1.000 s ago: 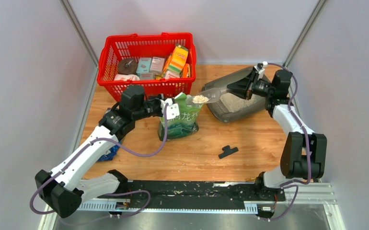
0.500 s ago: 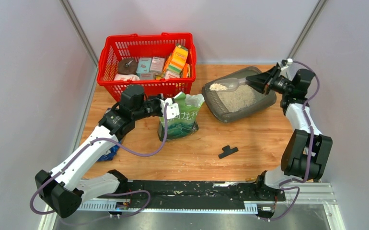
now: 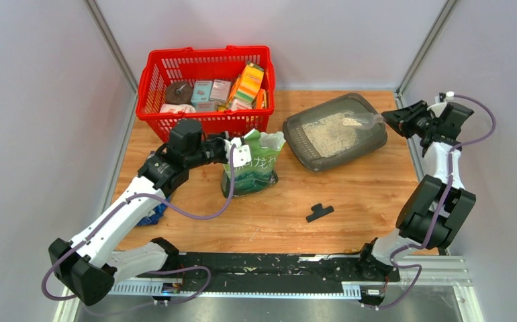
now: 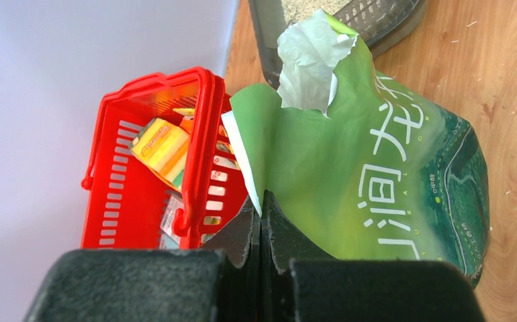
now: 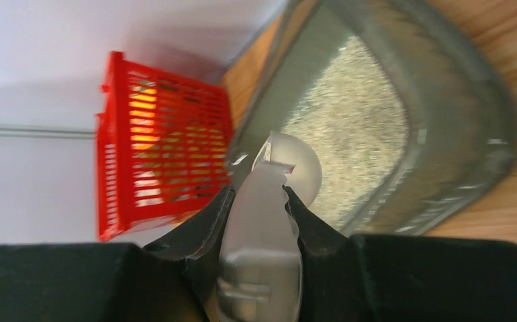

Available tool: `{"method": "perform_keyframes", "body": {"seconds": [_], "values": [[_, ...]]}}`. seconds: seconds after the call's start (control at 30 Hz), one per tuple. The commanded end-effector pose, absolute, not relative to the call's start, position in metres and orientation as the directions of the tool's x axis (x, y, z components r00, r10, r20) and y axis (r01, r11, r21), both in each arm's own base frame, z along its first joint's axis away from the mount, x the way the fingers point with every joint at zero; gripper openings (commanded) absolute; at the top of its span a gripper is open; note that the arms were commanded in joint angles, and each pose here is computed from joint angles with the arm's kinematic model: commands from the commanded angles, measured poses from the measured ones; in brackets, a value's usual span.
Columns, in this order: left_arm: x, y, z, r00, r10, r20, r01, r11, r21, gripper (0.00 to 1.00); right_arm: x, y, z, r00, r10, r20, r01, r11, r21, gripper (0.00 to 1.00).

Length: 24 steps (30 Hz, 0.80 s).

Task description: Fill the litter box with clean litter

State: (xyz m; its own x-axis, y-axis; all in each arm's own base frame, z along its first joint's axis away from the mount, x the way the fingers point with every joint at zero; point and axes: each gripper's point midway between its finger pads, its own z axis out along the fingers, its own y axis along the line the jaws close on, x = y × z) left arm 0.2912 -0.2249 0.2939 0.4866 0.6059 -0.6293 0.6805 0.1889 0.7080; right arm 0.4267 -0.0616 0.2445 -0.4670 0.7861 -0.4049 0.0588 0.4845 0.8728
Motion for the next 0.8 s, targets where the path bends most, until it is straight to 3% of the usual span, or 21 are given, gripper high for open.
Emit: {"method": "perform_keyframes", "body": {"seconds": [0.0,0.3,0.57,0.63,0.73,0.77], "values": [[0.287,-0.220,0.388,0.650,0.512,-0.562,0.468,0.312,0.827,0.00,0.437,-0.100,0.240,-0.381,0.643,-0.665,0.107,0.745,0.659,0.00],[0.279,-0.222,0.380,0.646,0.498,-0.579,0.497,0.301,0.814,0.00,0.449,-0.122,0.278,-0.247,0.305,-0.920,0.180,0.947,0.266,0.00],[0.272,-0.225,0.378,0.638,0.471,-0.608,0.526,0.310,0.792,0.00,0.465,-0.070,0.307,-0.160,-0.171,-0.972,0.005,0.985,-0.174,0.00],[0.268,-0.225,0.380,0.636,0.458,-0.621,0.535,0.318,0.783,0.00,0.465,-0.046,0.322,-0.102,-0.213,-0.972,-0.045,0.977,-0.210,0.00],[0.263,-0.223,0.378,0.616,0.449,-0.647,0.561,0.326,0.761,0.00,0.448,-0.002,0.361,-0.094,-0.081,-0.992,-0.183,0.981,-0.063,0.00],[0.262,-0.223,0.376,0.600,0.444,-0.666,0.577,0.337,0.744,0.00,0.437,0.028,0.372,-0.112,-0.023,-0.993,-0.319,0.948,0.014,0.00]]}}
